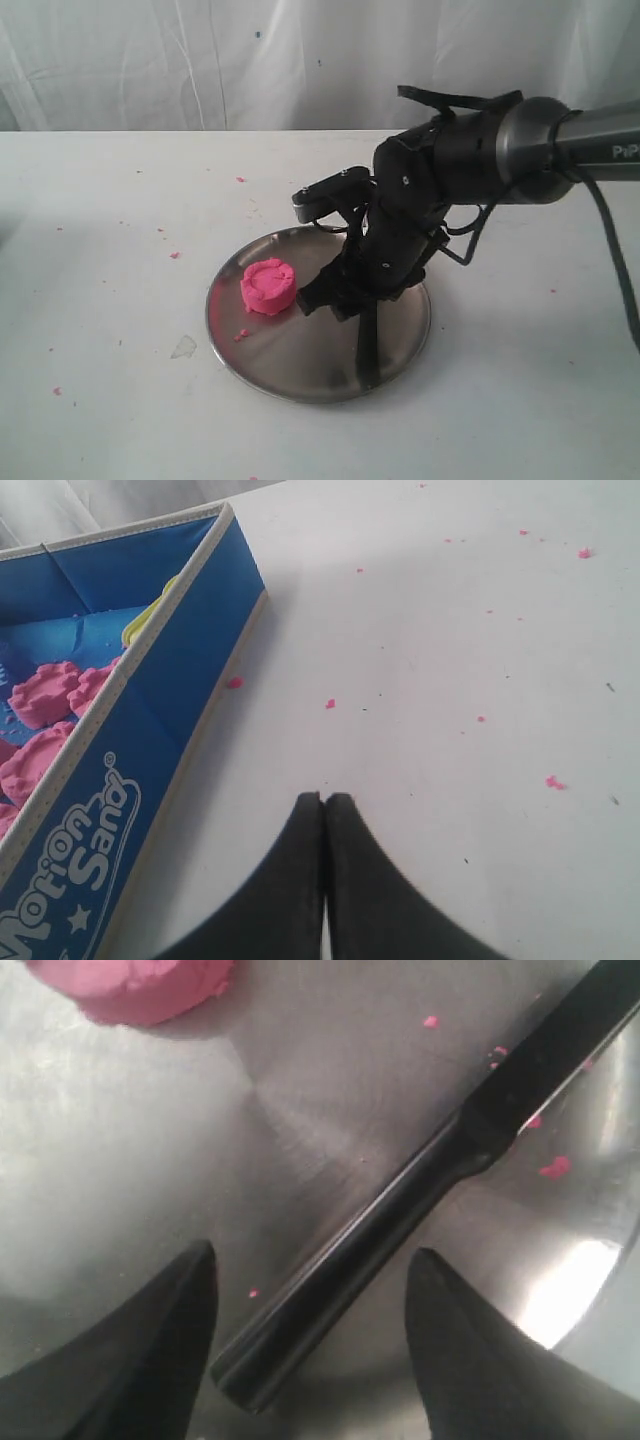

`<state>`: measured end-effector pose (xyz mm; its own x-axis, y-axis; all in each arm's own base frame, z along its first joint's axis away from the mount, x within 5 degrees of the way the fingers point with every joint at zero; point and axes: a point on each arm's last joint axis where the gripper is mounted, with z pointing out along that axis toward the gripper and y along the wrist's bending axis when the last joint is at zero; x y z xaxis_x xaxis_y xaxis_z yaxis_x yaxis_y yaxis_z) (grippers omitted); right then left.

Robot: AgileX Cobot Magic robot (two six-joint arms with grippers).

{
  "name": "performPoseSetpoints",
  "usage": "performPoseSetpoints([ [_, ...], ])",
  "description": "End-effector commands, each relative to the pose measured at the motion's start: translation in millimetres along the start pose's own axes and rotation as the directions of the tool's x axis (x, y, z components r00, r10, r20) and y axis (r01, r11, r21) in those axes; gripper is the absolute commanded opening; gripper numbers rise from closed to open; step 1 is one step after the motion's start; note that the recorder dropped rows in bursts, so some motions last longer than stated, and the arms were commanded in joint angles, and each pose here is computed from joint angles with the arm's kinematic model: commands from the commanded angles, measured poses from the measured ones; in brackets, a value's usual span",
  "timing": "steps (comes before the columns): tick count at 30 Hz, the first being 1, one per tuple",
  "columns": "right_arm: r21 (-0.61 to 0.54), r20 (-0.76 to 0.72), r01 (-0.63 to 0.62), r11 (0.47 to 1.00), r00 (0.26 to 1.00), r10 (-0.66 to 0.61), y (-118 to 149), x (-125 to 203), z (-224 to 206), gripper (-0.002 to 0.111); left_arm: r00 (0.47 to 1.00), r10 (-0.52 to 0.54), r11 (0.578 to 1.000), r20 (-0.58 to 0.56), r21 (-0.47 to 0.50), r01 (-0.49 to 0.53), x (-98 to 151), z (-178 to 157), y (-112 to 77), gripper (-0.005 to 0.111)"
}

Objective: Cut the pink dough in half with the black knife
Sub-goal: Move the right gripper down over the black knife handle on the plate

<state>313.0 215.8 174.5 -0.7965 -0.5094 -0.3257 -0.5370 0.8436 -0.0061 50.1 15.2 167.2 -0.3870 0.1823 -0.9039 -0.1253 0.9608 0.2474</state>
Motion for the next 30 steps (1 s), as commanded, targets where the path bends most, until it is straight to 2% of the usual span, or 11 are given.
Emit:
performPoseSetpoints([
  [1,0.084,-0.052,0.005,0.996,0.999,-0.001,-6.4,-1.1,16.3,0.052,1.000,0.001,1.000,0.004,-0.004,-0.001,0.0,-0.1,0.2,0.000],
  [12,0.078,-0.082,0.001,0.997,0.997,0.006,-6.2,2.2,35.4,0.046,1.000,0.001,1.000,0.004,-0.004,-0.001,0.0,-0.1,0.2,0.000],
  [18,0.079,-0.089,0.001,0.997,0.996,0.006,-6.3,2.8,35.4,0.031,1.000,0.001,1.000,0.004,-0.004,-0.001,0.0,-0.1,0.2,0.000],
  [25,0.089,-0.069,0.014,0.996,0.998,-0.007,-7.4,0.6,27.6,0.008,1.000,0.001,1.000,0.004,-0.004,-0.001,0.0,-0.1,0.2,0.000],
  [30,0.136,-0.036,0.030,0.990,0.999,-0.025,-12.4,-2.4,-4.9,0.004,1.000,0.001,1.000,0.004,-0.004,-0.001,0.0,-0.1,0.2,0.000],
])
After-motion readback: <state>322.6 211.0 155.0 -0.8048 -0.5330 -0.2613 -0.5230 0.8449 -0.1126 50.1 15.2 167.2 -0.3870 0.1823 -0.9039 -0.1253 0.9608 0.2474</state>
